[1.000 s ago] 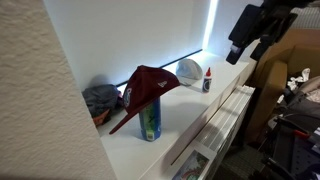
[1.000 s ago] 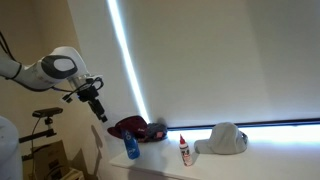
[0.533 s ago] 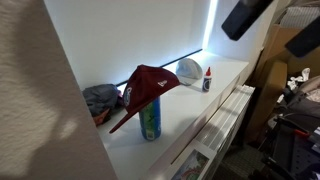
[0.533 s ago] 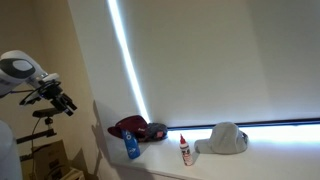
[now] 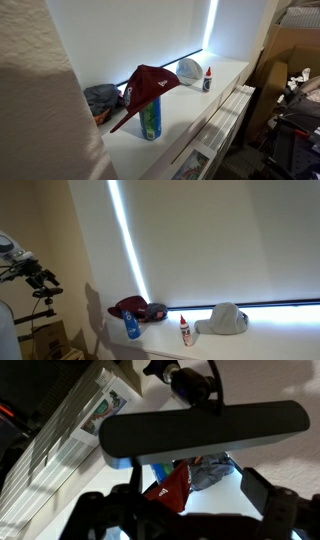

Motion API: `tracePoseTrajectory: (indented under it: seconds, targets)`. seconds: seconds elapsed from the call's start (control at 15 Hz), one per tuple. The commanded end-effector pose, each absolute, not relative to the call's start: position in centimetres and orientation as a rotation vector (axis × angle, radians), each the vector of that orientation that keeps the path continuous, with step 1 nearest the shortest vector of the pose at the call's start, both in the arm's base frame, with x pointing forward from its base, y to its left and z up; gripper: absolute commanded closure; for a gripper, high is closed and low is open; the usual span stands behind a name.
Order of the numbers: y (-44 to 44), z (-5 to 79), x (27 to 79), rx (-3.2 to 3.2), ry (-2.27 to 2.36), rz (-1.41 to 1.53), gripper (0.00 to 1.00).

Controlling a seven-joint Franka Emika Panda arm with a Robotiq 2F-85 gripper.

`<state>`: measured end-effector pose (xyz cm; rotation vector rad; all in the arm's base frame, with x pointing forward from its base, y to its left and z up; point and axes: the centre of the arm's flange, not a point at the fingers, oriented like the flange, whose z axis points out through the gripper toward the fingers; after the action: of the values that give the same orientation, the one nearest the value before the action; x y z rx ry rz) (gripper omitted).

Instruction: Move the bottle to the right, remove the colorful cap and the thing under it from the window sill then put the white cap where they were

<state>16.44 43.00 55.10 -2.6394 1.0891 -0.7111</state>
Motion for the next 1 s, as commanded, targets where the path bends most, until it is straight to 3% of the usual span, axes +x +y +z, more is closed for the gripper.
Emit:
tracePoseTrajectory:
  seconds: [0.0, 0.27, 0.8, 0.87, 0.93]
  targets:
    - [42.9, 55.0, 16.7, -2.642, 1.095, -0.705, 0.00]
    - [41.4, 56.3, 17.4, -2.544, 1.241, -0.767, 0.00]
    - [20.8, 60.8, 16.0, -2.141, 1.774, -0.582, 0.00]
    - [25.5, 62.1, 17.8, -2.237, 1.672, -0.593, 0.00]
    - [24.1, 62.3, 17.4, -2.221, 1.681, -0.585, 0.00]
